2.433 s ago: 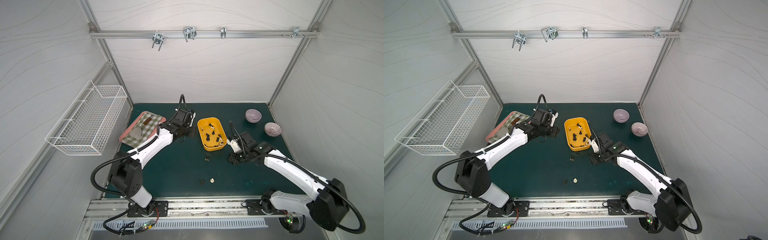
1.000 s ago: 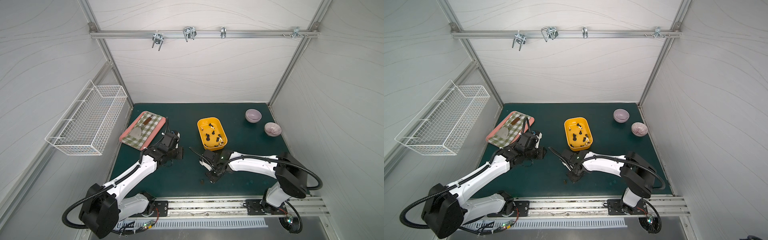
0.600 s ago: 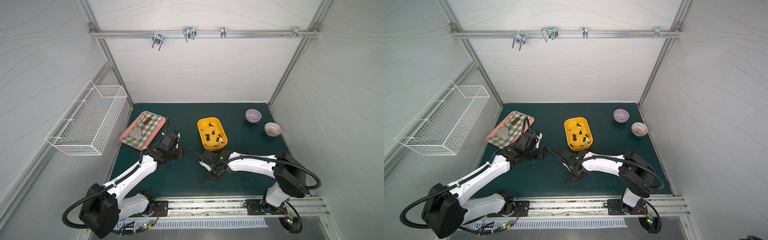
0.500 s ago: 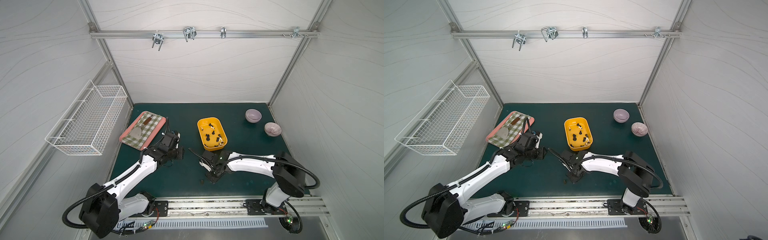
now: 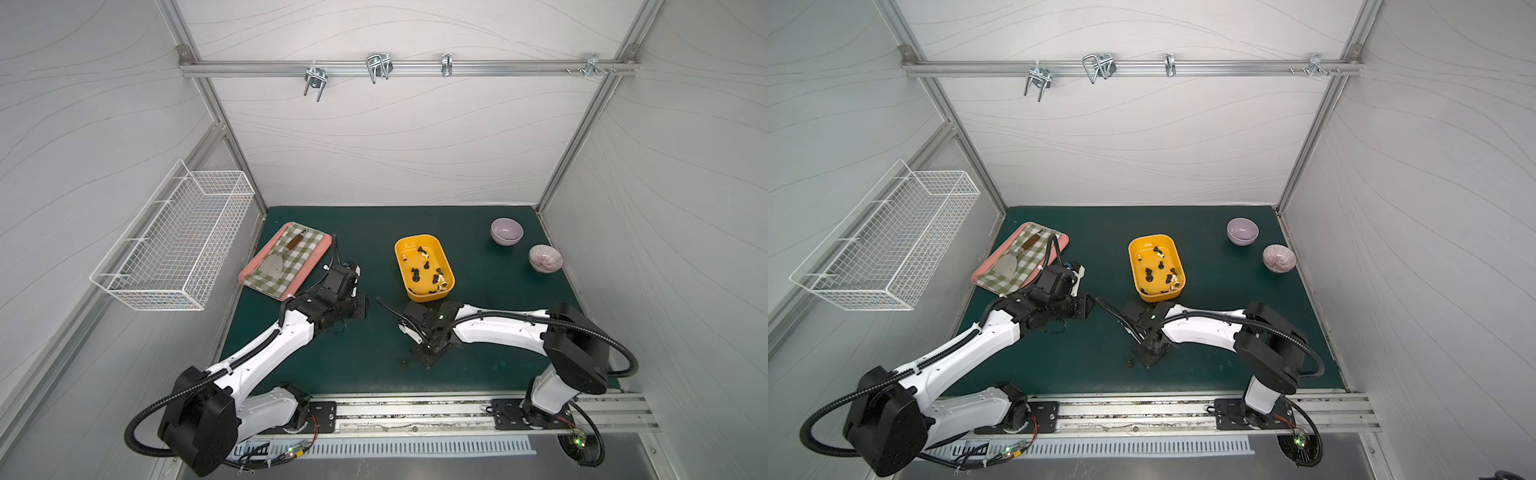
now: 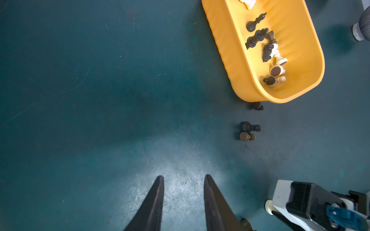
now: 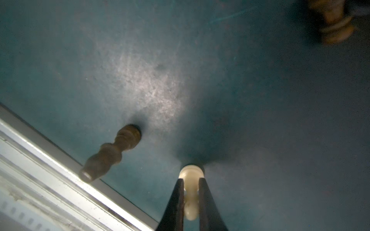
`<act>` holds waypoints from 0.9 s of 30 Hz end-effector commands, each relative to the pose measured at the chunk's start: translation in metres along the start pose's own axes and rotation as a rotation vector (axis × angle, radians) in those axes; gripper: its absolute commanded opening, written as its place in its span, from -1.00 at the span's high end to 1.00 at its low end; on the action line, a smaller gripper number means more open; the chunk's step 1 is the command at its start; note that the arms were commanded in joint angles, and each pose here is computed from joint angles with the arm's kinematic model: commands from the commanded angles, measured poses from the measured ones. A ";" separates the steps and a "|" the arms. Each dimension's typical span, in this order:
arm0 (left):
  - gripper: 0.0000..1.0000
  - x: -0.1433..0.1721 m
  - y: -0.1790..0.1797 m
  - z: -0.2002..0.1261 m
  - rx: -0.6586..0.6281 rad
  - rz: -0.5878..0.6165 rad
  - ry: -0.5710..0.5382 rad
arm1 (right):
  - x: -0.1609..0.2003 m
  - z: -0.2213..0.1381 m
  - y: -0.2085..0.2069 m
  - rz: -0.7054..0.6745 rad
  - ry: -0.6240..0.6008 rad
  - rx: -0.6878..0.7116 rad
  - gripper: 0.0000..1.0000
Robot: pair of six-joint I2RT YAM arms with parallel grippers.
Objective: Put the chess pieces into the storage box
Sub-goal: Pick up the chess piece at the center of the board.
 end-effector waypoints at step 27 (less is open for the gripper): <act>0.30 0.005 -0.005 0.005 0.043 -0.006 0.030 | -0.159 -0.123 -0.151 0.276 -0.418 -0.068 0.78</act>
Point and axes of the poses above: each gripper's point midway between its finger pads, its own z axis out along the fingers, its own y axis along the line the jaws close on, x = y × z, the point moved 4 cm from there along -z, back along the fingers, and after that the axes turned 12 degrees about z, right-handed, at the moved point
